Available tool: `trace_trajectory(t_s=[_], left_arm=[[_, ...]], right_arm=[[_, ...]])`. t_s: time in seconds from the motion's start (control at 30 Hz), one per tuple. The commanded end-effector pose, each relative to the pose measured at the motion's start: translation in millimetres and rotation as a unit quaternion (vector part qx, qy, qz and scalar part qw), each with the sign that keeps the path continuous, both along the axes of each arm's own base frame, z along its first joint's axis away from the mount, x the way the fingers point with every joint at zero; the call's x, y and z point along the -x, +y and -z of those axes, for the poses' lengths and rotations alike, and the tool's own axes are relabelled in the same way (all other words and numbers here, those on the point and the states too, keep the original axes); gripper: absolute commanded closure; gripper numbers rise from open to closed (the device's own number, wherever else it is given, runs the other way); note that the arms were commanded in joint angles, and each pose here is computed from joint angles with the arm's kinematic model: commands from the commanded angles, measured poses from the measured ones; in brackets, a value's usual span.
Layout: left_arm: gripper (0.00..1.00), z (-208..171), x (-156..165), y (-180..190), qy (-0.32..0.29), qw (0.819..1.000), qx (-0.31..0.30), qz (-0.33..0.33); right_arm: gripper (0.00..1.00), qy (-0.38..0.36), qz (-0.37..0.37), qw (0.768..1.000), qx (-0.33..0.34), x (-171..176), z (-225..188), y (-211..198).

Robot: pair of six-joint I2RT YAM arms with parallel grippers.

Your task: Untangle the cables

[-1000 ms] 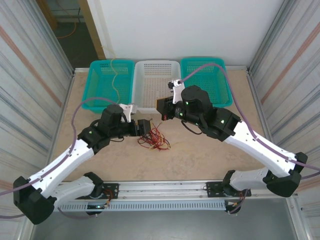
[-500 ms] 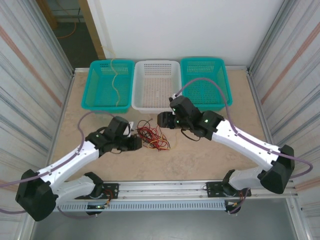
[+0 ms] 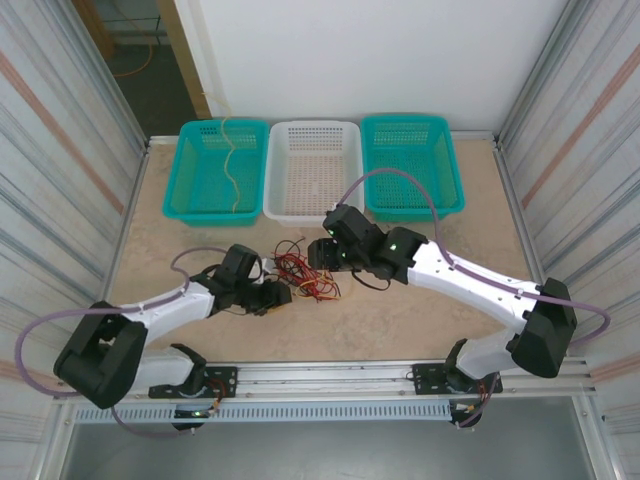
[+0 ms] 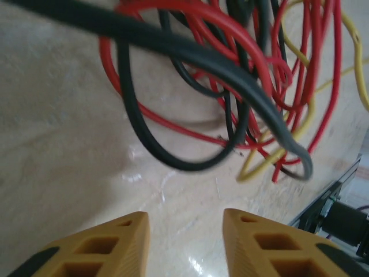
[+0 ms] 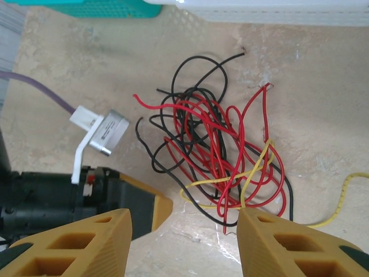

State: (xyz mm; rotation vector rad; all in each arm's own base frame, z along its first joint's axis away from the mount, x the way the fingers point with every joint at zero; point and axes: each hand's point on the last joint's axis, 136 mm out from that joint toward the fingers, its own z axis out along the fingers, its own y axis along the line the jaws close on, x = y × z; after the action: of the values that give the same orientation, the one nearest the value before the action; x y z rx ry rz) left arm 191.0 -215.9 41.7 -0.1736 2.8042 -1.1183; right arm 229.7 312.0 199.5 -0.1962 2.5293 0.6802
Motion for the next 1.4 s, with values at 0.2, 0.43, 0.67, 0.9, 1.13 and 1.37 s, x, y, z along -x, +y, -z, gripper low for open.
trace_trajectory(t_s=[0.2,0.43,0.67,0.9,1.13,1.37], left_arm=[[0.58,-14,-30,-25,-0.061,0.998,0.033,-0.001],[0.64,-3,-29,-34,-0.064,0.998,0.008,0.021],[0.79,-12,-31,-32,-0.088,0.996,-0.003,0.023],[0.99,-43,-34,-33,-0.128,0.990,-0.032,0.045],[1.00,-102,-12,-22,-0.181,0.976,-0.100,0.074],[1.00,-159,5,-10,-0.215,0.967,-0.105,0.085]], right_arm=[[0.52,0.016,0.001,1.000,0.000,7,14,1],[0.54,0.014,-0.004,1.000,-0.006,7,14,8],[0.55,0.010,-0.014,1.000,-0.010,11,13,11],[0.55,-0.001,-0.023,0.999,-0.023,11,5,15],[0.45,-0.019,-0.034,0.999,-0.035,16,-6,13],[0.35,-0.020,-0.051,0.998,-0.032,25,-15,8]])
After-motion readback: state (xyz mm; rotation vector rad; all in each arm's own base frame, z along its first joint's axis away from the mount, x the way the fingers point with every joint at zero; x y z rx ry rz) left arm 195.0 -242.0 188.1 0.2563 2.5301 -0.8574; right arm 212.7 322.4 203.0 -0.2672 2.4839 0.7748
